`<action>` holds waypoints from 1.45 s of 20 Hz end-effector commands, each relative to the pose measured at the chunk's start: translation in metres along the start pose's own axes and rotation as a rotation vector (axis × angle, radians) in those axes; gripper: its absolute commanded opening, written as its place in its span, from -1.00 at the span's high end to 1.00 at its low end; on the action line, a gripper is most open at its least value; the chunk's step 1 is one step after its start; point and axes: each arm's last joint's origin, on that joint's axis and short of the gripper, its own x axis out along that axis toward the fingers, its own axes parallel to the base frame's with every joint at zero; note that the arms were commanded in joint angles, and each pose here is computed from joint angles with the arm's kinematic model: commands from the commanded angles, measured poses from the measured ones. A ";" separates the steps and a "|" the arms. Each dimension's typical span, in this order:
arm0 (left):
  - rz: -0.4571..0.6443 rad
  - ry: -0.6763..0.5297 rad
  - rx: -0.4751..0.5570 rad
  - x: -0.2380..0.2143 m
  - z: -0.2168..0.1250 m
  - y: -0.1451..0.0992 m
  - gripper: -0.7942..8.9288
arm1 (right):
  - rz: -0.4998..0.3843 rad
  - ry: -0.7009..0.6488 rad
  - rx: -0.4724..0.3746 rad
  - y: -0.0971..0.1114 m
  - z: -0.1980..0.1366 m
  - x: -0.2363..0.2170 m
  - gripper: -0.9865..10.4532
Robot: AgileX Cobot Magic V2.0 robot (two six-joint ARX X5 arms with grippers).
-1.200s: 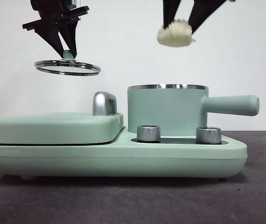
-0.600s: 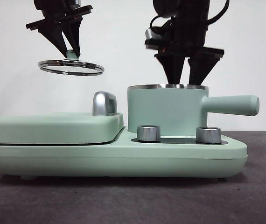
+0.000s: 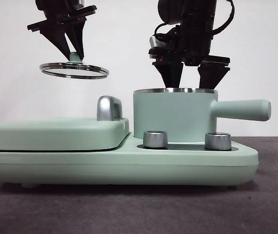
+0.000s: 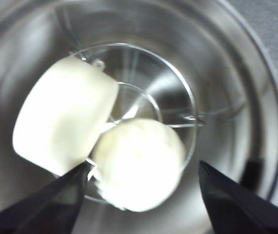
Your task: Put the buns in a small steamer
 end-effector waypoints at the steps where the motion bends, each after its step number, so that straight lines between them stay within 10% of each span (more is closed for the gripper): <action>1: 0.000 -0.068 0.008 -0.017 0.005 -0.004 0.80 | -0.022 -0.042 -0.004 0.001 0.004 -0.019 0.11; 11: -0.033 -0.048 0.048 -0.015 0.004 -0.026 0.80 | -0.060 -0.090 -0.004 -0.007 -0.074 -0.119 0.04; 24: -0.152 -0.018 0.198 -0.012 -0.004 -0.110 0.80 | -0.023 -0.340 0.027 -0.031 -0.288 -0.158 -0.10; 29: -0.204 -0.014 0.273 -0.014 -0.011 -0.147 0.80 | 0.209 -0.672 -0.041 -0.032 -0.345 -0.148 -0.09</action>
